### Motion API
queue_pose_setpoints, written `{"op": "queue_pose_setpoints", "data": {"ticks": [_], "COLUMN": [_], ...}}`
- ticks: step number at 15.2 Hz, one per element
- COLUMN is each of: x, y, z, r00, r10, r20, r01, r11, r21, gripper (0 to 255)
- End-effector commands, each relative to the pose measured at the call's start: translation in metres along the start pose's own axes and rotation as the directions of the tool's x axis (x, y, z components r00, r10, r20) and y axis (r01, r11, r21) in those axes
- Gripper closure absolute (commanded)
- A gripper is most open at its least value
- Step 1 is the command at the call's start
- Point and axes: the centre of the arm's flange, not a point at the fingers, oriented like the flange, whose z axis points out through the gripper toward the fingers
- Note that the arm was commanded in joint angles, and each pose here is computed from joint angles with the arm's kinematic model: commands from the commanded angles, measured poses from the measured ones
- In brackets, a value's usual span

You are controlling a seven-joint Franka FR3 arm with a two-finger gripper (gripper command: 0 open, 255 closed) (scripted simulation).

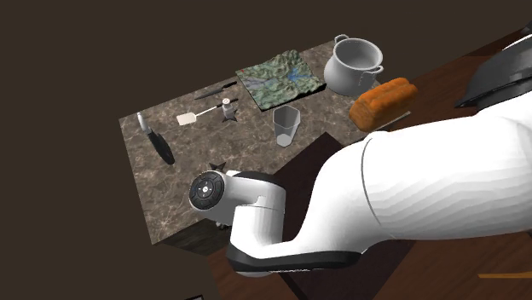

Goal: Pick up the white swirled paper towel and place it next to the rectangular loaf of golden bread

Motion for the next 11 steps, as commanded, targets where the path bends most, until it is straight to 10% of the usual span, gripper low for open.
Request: {"op": "queue_pose_setpoints", "data": {"ticks": [1,5,11], "x": [0.025,0.092,0.094], "y": [-0.012,-0.031,-0.026], "z": [0.002,0.015,0.042], "r00": [0.996,0.95,0.944], "r10": [0.086,0.307,0.325], "r20": [0.023,0.059,0.06], "r01": [-0.084,-0.283,-0.298], "r11": [0.994,0.925,0.916], "r21": [-0.07,-0.253,-0.268], "gripper": [0,0,0]}}
